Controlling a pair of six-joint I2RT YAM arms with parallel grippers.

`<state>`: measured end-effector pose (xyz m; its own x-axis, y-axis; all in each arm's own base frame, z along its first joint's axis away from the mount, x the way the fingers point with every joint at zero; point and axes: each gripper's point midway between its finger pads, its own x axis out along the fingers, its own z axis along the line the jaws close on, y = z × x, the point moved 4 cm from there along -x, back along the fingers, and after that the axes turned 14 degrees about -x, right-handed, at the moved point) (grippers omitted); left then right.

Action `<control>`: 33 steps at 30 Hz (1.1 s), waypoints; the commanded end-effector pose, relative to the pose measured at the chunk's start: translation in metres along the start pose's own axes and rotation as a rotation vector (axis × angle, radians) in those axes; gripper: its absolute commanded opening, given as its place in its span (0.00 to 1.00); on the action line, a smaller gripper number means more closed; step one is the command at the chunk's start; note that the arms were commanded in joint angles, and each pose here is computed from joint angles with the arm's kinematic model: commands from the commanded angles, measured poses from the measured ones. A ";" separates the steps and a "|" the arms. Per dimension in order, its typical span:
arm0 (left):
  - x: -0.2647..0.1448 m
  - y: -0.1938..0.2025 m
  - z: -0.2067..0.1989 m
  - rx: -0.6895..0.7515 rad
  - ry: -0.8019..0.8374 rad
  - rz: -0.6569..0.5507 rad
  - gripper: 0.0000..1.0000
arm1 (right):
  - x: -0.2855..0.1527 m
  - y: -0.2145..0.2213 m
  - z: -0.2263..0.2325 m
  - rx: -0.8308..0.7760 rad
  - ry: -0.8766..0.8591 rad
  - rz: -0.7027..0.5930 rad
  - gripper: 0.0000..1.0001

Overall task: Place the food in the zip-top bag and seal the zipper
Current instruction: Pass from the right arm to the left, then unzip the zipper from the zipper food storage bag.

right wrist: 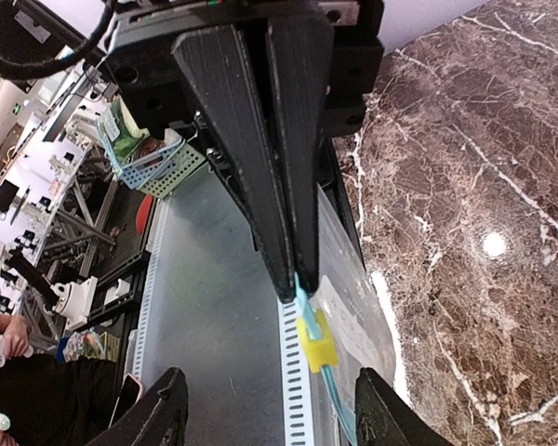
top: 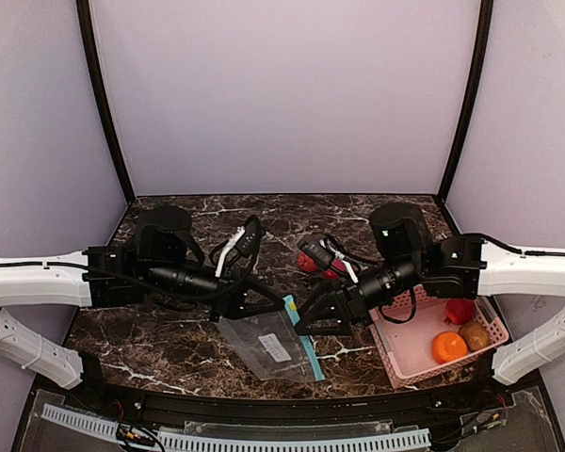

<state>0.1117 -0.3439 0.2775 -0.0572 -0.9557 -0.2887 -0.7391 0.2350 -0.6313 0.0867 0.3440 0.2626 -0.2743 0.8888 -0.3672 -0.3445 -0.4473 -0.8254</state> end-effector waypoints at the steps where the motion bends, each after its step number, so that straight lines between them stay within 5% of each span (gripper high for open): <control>1: -0.007 -0.002 -0.009 0.020 0.032 -0.025 0.01 | -0.016 -0.015 -0.005 -0.040 0.065 -0.131 0.59; 21: -0.005 -0.002 -0.011 0.006 0.054 -0.027 0.01 | -0.006 -0.024 -0.004 -0.076 -0.014 -0.162 0.20; 33: -0.002 -0.003 -0.011 0.003 0.059 -0.018 0.01 | -0.004 -0.026 -0.007 -0.082 -0.005 -0.167 0.18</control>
<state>0.1109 -0.3445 0.2855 -0.0603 -0.9659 -0.2518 -0.7431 0.2119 -0.6348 0.1005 0.3479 0.2759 -0.2209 0.9436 -0.2464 -0.3312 -0.3102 -0.8911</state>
